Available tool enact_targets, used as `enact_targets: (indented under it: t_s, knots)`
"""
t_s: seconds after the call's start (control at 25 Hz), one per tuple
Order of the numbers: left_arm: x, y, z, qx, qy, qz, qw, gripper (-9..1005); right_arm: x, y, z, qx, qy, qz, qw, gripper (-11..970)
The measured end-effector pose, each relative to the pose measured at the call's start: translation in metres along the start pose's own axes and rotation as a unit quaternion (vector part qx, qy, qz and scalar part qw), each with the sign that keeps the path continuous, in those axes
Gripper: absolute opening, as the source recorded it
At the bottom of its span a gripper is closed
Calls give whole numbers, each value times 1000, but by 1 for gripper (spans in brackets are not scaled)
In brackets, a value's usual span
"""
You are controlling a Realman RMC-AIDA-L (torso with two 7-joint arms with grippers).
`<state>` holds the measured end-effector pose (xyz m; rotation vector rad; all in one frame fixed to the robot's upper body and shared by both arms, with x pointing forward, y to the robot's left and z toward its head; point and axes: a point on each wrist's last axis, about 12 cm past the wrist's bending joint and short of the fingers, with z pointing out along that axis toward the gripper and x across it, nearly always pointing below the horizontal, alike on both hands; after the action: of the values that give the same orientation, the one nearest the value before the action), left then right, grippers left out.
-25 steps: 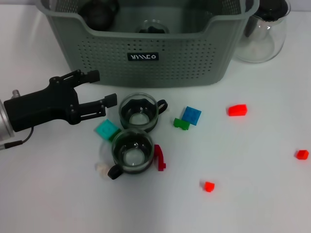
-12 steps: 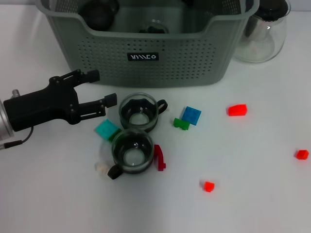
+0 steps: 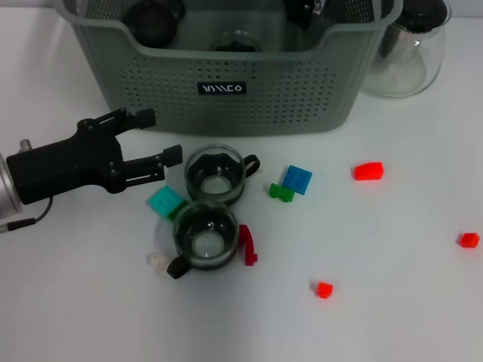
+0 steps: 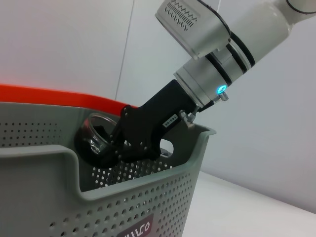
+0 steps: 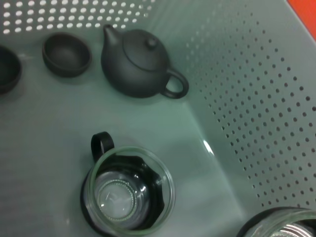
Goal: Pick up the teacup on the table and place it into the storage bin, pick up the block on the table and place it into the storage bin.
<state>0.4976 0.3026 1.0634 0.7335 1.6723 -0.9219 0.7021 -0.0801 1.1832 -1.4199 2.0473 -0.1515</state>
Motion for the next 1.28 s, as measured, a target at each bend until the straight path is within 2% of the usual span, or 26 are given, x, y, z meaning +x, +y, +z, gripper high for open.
enact_targets:
  t_s: [0.76, 1.0, 1.28]
  knots:
    - [0, 0, 0, 0, 0, 0, 1000, 860, -2, 2, -2, -5, 6, -1, 1000, 218]
    - [0, 0, 0, 0, 0, -1, 1000, 859, -9, -2, -8, 1, -4, -3, 1000, 378]
    - [0, 0, -1, -1, 0, 0, 1000, 859, -36, -23, -51, 14, -88, 21, 996, 502]
